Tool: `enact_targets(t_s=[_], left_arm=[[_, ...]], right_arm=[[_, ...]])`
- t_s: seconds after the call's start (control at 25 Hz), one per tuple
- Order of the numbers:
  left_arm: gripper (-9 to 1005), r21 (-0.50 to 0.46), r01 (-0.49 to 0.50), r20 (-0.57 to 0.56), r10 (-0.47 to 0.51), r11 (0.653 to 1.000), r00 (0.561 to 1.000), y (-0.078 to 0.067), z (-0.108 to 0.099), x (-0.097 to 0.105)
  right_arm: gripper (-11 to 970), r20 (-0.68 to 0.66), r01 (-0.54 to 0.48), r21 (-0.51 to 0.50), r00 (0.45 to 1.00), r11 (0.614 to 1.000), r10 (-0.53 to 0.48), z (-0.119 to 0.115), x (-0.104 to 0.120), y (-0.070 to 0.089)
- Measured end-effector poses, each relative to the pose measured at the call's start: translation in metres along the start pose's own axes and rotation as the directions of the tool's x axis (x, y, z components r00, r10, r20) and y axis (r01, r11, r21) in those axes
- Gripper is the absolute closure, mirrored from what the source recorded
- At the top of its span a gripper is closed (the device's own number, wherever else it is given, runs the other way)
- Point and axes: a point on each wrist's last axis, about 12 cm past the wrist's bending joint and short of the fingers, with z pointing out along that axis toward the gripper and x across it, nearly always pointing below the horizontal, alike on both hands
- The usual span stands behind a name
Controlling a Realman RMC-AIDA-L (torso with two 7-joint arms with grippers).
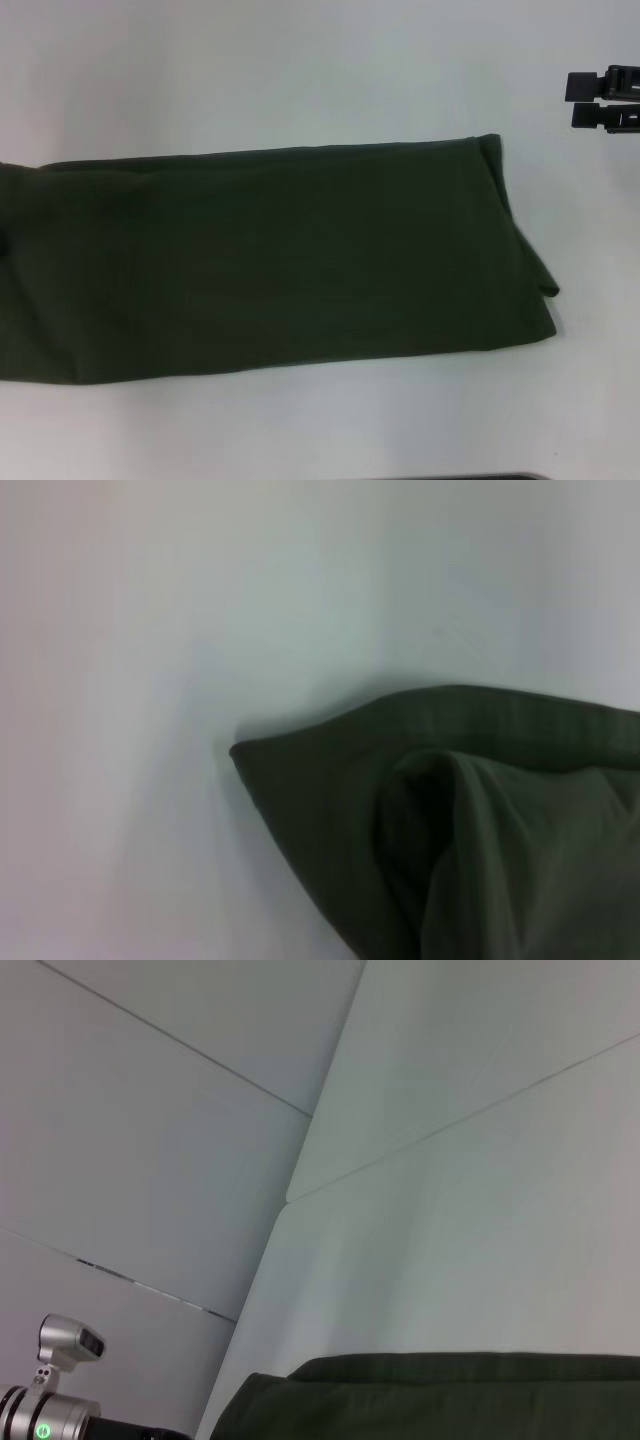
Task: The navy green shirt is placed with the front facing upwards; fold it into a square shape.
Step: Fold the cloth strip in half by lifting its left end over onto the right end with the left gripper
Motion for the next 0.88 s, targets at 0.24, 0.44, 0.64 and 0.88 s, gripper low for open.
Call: enact_targets(t_s=[0.24, 0.44, 0.64, 0.88], left_arm=[[924, 0.001, -0.004, -0.013, 0.004, 1.000, 1.000, -0.0024, 0.0007, 0.0001], [924, 0.013, -0.007, -0.018, 0.007, 1.000, 1.000, -0.0039, -0.0019, 0.0005], [923, 0.016, -0.011, -0.018, 0.011, 1.000, 1.000, -0.0043, -0.0034, 0.0006], [925, -0.020, 0.005, 0.001, -0.005, 1.000, 1.000, -0.0008, -0.0053, -0.0013]], right_arm=[[45, 0.001, -0.003, 0.002, 1.000, 1.000, 0.003, -0.0014, 0.0010, -0.0007], [46, -0.001, -0.003, 0.000, 1.000, 1.000, 0.003, -0.0016, 0.0015, -0.0005], [46, -0.001, -0.003, 0.000, 1.000, 1.000, 0.003, -0.0015, 0.0015, -0.0006], [46, -0.005, -0.003, -0.001, 1.000, 1.000, 0.003, -0.0008, 0.0011, -0.0001]])
